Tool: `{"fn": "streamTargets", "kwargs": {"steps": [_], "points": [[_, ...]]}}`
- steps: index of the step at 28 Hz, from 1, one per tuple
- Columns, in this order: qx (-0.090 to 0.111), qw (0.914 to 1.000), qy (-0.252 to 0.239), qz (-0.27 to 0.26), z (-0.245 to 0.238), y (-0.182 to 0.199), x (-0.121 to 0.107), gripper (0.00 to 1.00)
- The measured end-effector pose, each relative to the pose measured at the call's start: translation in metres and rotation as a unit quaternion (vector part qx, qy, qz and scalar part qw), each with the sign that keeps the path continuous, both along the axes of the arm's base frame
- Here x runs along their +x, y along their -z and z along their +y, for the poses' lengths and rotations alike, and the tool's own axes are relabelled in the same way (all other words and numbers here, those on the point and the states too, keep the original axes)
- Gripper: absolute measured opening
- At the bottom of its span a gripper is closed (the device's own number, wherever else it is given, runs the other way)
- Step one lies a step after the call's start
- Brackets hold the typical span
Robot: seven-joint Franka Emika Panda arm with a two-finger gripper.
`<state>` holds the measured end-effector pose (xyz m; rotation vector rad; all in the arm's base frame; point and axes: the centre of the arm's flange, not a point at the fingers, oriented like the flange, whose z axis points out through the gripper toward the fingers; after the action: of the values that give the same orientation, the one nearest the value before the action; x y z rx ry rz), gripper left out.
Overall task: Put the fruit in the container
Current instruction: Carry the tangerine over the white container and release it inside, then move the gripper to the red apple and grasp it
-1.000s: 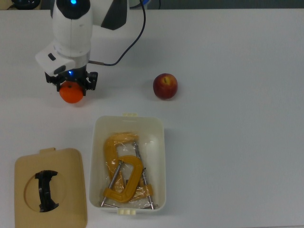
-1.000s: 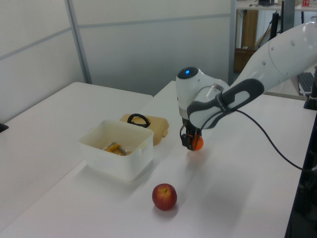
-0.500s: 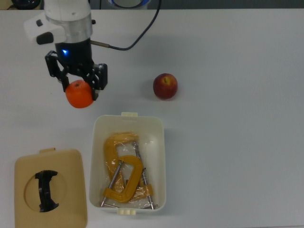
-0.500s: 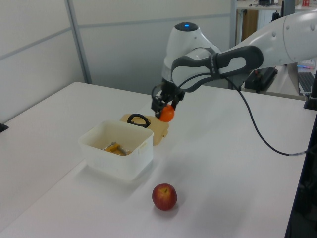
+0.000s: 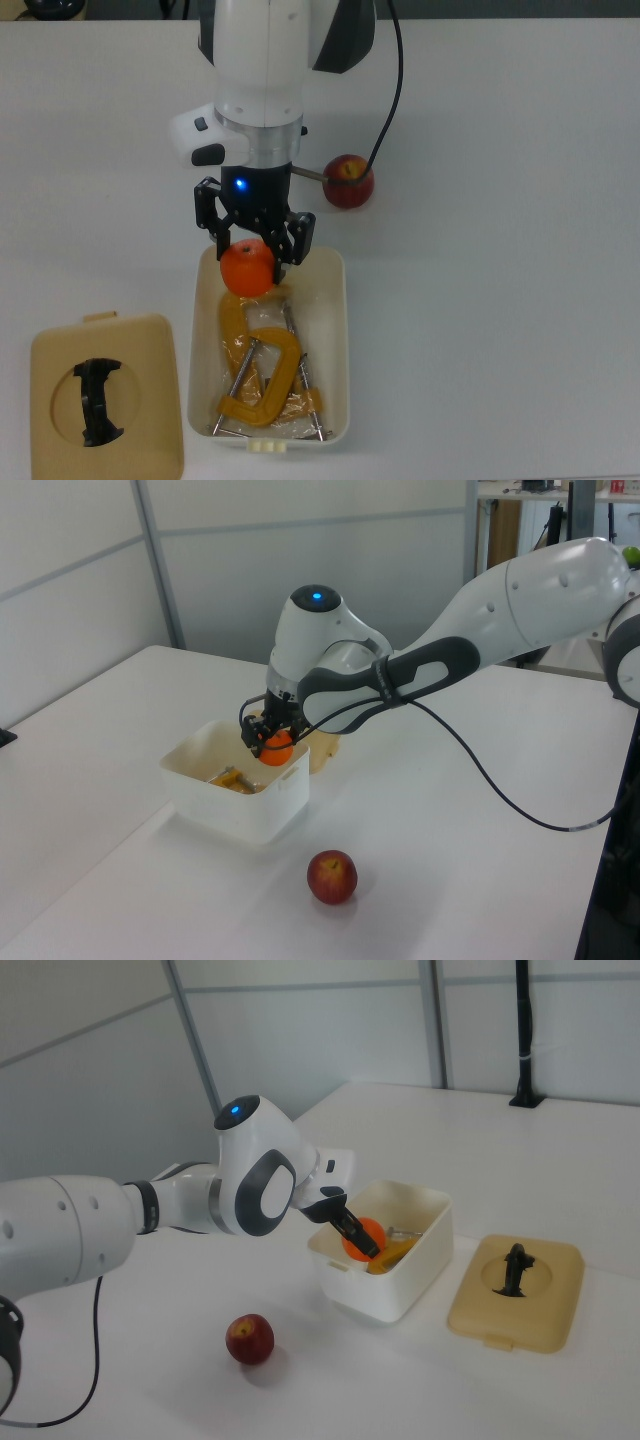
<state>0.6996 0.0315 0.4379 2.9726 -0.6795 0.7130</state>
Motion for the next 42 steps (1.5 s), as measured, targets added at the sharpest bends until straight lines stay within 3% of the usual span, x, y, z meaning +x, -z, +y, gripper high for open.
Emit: {"fn": "streamTargets", "kwargs": {"steps": [6,11,15,22,27,35,42], "points": [[-0.01,0.9999,0.003,-0.005,-0.003,0.001,0.006,0.99],[-0.01,0.9998,0.001,-0.014,-0.002,-0.011,0.008,1.0],[-0.019,0.9995,-0.011,0.021,0.008,-0.01,0.002,1.0],[-0.038,0.9881,-0.079,0.126,0.054,-0.006,-0.028,1.0],[-0.039,0.9819,-0.109,0.15,0.085,0.0,-0.053,1.0],[-0.044,0.9677,-0.151,0.197,0.129,0.041,-0.091,1.0],[-0.065,0.9566,-0.176,0.223,0.148,0.069,-0.112,1.0]]}}
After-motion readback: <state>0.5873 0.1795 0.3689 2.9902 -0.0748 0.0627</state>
